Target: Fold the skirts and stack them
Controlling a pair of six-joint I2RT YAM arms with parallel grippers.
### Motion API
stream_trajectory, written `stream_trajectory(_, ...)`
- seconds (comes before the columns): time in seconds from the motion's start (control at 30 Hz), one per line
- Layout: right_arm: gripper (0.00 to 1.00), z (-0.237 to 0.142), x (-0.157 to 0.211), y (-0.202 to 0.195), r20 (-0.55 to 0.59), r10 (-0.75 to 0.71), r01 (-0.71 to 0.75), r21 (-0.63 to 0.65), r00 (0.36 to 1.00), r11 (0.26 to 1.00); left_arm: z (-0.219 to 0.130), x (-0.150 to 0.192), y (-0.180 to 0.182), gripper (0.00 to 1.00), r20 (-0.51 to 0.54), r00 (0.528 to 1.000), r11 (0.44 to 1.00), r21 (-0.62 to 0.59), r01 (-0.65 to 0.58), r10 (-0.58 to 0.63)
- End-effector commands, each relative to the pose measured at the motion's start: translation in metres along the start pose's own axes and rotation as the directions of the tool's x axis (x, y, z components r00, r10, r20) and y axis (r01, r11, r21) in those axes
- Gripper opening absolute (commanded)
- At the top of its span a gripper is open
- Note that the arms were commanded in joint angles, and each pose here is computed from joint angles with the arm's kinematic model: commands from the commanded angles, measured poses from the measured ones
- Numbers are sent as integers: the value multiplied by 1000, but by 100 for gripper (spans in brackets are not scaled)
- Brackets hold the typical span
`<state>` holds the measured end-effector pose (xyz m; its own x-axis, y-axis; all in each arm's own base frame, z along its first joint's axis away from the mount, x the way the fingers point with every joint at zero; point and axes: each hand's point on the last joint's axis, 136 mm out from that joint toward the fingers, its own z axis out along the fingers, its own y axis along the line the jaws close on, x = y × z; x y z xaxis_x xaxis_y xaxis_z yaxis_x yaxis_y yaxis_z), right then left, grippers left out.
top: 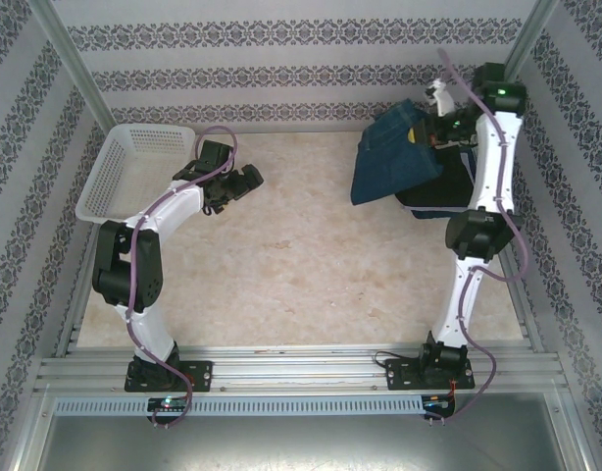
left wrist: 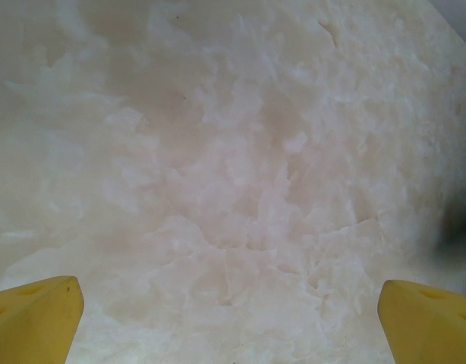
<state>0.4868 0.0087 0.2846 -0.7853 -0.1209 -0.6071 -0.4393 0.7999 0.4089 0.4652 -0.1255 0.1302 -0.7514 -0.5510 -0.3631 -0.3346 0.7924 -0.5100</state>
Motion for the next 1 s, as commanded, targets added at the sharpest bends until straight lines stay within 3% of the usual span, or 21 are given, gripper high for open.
stream_trajectory(0.0,0,-42,-20,1,153,-87,93,-30,984,995,-21,0,0,100,17,1000,1000,-11,16,-15)
stream_trajectory(0.1,0,-51,-13,-14,189,-95,113,-83,977,990,-28,1,6,100,28,999,999,-37,17,-16)
stream_trajectory(0.27,0,-33,13,-74,98,-12,11,6,995,1000,-37,3,12,100,45,999,998,-68,16,-13)
stream_trajectory(0.37,0,-21,30,-135,21,75,-77,219,997,973,-39,3,16,100,50,999,996,-86,15,-11)
stream_trajectory(0.47,0,-18,45,-203,-54,105,-62,518,993,853,-40,5,17,100,48,999,996,-86,12,-8)
stream_trajectory(0.6,0,-12,62,-250,-106,120,-23,650,987,760,-42,7,25,100,49,999,993,-119,1,5)
stream_trajectory(0.63,5,-10,68,-256,-126,132,-14,668,983,744,-46,7,31,100,59,998,989,-147,-4,13)
stream_trajectory(0.73,46,-14,76,-262,-183,156,30,736,971,677,-68,-2,50,100,128,989,969,-244,-42,75)
stream_trajectory(0.83,74,-30,53,-242,-103,110,8,765,989,644,-104,-17,70,100,241,958,940,-334,-66,153)
stream_trajectory(0.87,97,-37,44,-234,-46,85,-19,771,995,637,-118,-21,78,100,282,943,929,-364,-63,174)
stream_trajectory(0.97,98,-72,18,-201,128,12,-110,797,992,595,-158,-25,104,100,384,893,895,-444,-43,234)
